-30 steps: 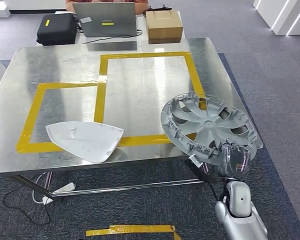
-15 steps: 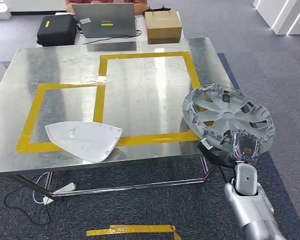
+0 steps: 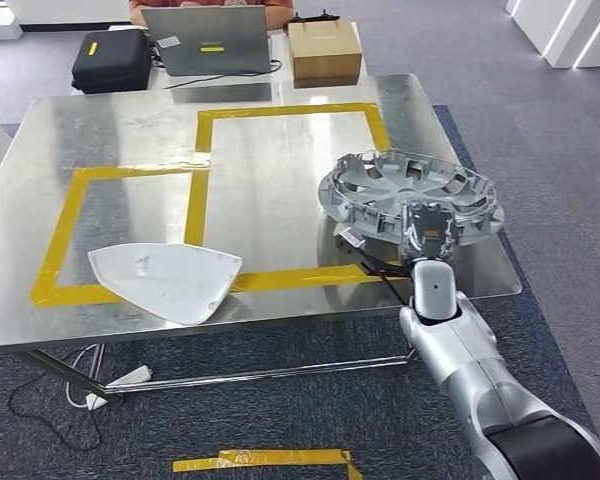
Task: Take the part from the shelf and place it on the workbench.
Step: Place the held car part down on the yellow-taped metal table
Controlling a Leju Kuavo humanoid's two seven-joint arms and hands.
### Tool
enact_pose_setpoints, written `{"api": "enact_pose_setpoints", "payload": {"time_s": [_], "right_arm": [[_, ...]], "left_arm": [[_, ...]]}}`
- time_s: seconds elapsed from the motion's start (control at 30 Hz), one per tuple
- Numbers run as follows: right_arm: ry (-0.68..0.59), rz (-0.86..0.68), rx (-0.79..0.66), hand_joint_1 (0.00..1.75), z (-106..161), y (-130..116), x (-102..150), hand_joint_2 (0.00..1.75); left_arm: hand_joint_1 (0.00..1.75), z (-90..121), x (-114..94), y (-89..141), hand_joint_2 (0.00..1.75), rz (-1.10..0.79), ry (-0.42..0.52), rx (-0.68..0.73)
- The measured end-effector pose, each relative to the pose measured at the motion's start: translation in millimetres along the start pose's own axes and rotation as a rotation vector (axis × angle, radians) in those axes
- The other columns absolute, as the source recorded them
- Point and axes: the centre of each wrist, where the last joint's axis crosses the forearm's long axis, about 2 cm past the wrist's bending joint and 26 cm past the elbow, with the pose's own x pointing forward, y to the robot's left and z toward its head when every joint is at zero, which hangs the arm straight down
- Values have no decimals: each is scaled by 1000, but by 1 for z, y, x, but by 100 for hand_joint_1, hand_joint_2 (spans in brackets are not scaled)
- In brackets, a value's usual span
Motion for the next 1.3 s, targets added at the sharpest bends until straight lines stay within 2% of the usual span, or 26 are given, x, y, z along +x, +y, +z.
{"api": "enact_pose_setpoints", "payload": {"time_s": [0.13, 0.27, 0.57, 1.3], "right_arm": [[-69, 14, -6, 175, -8, -9, 23, 175], [-113, 21, -12, 175, -11, -13, 34, 175], [-218, 26, 10, 175, -1, -13, 67, 175], [-259, 36, 10, 175, 11, -2, 72, 175]], "left_arm": [[0, 0, 0, 1, 175, -9, -5, 3], [0, -1, 1, 2, 175, -22, -10, 6], [0, -1, 2, 3, 175, -51, -25, 13], [0, -2, 2, 4, 175, -107, -27, 32]]}}
